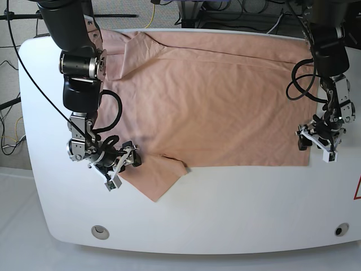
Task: Fold the T-shirt properly
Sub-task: 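Hold both open grippers straddling the hem edges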
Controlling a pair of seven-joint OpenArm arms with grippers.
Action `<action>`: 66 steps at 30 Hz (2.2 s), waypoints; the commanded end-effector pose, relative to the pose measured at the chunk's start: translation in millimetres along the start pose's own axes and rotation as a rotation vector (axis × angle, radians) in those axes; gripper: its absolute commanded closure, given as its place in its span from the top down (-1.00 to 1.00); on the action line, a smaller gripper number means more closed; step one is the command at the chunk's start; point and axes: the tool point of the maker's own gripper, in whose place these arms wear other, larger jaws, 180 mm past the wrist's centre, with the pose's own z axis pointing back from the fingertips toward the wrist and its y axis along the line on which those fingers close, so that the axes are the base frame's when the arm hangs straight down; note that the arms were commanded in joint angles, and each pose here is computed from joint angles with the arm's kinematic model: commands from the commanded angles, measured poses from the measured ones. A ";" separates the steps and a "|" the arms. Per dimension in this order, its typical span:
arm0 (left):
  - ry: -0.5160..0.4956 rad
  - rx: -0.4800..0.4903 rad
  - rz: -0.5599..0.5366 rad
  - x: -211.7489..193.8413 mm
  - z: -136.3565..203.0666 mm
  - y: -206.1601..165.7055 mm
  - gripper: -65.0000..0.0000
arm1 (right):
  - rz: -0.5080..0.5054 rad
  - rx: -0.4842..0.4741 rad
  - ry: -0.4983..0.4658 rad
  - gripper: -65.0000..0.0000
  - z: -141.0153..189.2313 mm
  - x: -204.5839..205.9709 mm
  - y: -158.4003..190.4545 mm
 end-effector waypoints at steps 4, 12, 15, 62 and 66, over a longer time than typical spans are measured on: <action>-0.032 0.005 -0.009 17.2 1.7 3.2 0.18 | 0.010 0.004 -0.058 0.09 2.1 27.7 -1.1; -0.031 0.001 -0.011 14.8 1.5 1.8 0.17 | 0.009 0.006 -0.053 0.09 0.9 24.2 0.2; -0.032 0.001 -0.012 15.1 1.5 1.6 0.15 | 0.012 0.007 -0.052 0.08 0.9 24.6 0.8; -0.068 0.000 -0.010 24.4 3.5 4.6 0.17 | 0.015 0.005 -0.053 0.12 1.2 23.7 0.1; -0.068 -0.003 -0.013 24.4 3.4 4.1 0.17 | 0.012 0.004 -0.049 0.11 1.3 21.6 -0.8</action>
